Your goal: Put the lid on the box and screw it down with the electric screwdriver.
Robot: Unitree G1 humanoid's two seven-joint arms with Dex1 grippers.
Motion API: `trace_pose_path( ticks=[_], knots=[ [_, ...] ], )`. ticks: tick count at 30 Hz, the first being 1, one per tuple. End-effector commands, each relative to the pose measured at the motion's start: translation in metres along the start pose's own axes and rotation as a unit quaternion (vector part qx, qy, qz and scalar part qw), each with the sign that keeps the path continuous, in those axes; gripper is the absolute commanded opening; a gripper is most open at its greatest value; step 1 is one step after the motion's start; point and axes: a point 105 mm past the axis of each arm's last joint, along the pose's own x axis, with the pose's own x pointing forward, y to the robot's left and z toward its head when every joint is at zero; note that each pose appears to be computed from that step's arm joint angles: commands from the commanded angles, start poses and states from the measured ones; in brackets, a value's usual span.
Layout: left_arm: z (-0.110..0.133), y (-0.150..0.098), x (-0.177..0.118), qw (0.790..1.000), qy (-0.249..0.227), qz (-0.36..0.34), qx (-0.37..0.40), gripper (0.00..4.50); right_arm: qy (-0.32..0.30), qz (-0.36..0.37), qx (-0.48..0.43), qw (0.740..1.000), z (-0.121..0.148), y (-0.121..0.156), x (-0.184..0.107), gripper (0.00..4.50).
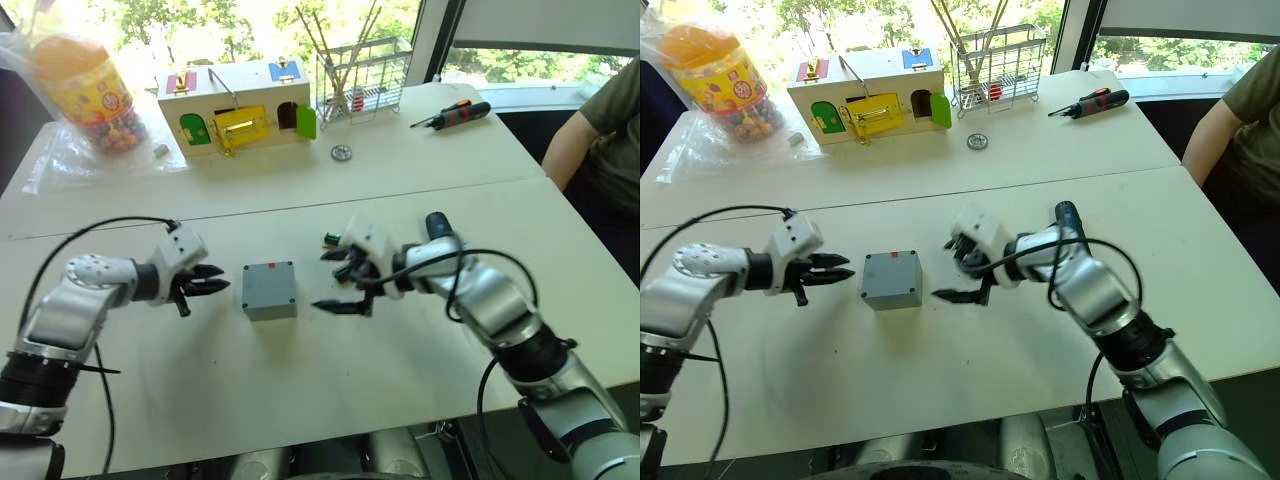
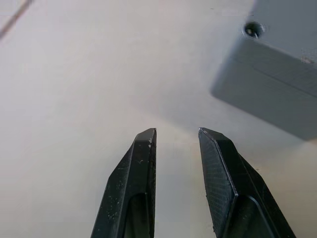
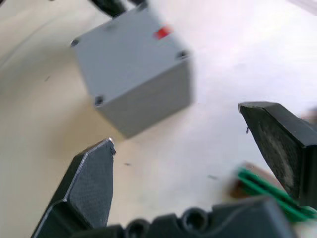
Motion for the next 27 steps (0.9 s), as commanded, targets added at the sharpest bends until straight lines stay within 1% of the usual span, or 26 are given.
trace_pose_path(
  ticks=[1,4,8,10,12,13,17,25,27],
  knots=[
    [0.047,-0.008,-0.008,0.996,-0.083,-0.026,0.007,1.33,-0.045,-0.05,0.023,0.997,0.008,-0.02,-0.015,4.48],
    [0.063,-0.024,0.0,0.993,-0.104,-0.061,0.013,1.33,-0.043,-0.081,0.034,0.995,-0.006,-0.039,-0.008,4.48],
    [0.061,-0.031,0.015,0.992,-0.099,-0.071,0.016,1.33,-0.048,-0.107,0.048,0.992,-0.021,-0.058,0.011,4.48],
    [0.059,-0.034,0.02,0.993,-0.092,-0.073,0.023,1.33,-0.051,-0.113,0.055,0.991,-0.026,-0.064,0.021,4.02],
    [0.062,-0.037,0.021,0.992,-0.096,-0.078,0.025,1.33,-0.052,-0.114,0.055,0.991,-0.028,-0.067,0.027,3.51],
    [0.064,-0.039,0.021,0.992,-0.098,-0.079,0.025,1.33,-0.055,-0.115,0.055,0.99,-0.028,-0.069,0.029,3.09],
    [0.062,-0.038,0.021,0.992,-0.097,-0.076,0.023,1.33,-0.058,-0.126,0.053,0.989,-0.028,-0.074,0.035,3.09],
    [0.058,-0.038,0.025,0.993,-0.093,-0.071,0.023,1.33,-0.039,-0.13,0.054,0.989,-0.04,-0.077,0.036,3.09],
    [0.058,-0.038,0.025,0.993,-0.093,-0.069,0.022,1.33,-0.039,-0.13,0.056,0.989,-0.041,-0.077,0.036,2.45]
  ],
)
